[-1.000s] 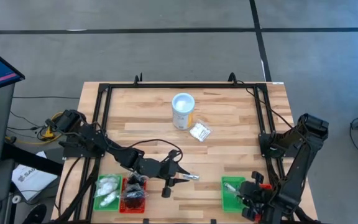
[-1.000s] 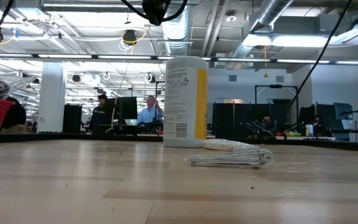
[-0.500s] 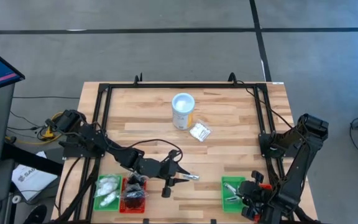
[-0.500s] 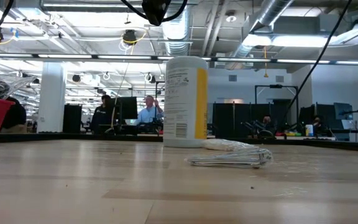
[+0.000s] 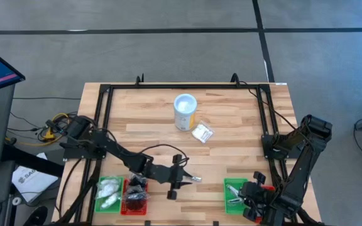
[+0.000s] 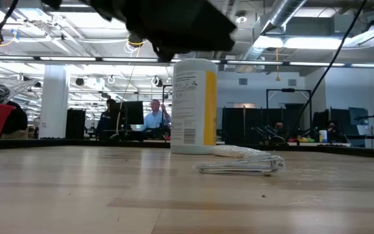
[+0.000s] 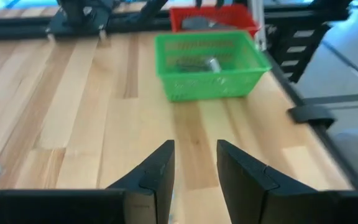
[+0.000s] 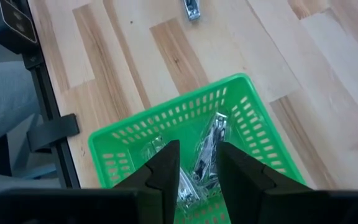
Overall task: Pick & Place Travel size toiletries
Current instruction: Put the nail cutter into the right green bin
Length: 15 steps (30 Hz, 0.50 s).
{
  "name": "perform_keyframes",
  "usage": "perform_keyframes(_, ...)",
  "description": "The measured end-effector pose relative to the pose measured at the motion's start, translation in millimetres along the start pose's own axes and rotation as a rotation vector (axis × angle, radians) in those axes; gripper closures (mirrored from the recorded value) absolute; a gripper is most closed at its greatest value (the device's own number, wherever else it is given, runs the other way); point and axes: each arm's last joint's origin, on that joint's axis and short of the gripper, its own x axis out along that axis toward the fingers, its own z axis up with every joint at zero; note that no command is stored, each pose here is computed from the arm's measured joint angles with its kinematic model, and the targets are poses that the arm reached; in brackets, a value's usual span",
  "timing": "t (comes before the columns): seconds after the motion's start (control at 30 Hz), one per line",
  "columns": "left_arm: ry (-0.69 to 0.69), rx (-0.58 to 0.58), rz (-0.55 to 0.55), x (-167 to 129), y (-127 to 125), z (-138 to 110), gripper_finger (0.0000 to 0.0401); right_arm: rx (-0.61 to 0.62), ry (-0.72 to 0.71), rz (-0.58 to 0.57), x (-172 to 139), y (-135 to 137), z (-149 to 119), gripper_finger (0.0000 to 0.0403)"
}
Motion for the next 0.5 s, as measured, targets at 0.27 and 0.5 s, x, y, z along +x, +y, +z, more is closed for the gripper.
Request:
perform_keyframes(0.27, 0.065, 0.005, 0.037, 19.0, 8.9, -21.6, 0.0289, -0.003, -0.024, -0.002, 0.1, 0.0, 0.8, 0.0305)
perform_keyframes(0.5, 0.11, 0.019, 0.033, 30.0, 7.4, -39.3, 0.0289, 0.004, -0.026, -0.007, 2.0, -0.3, 3.8, 0.0305)
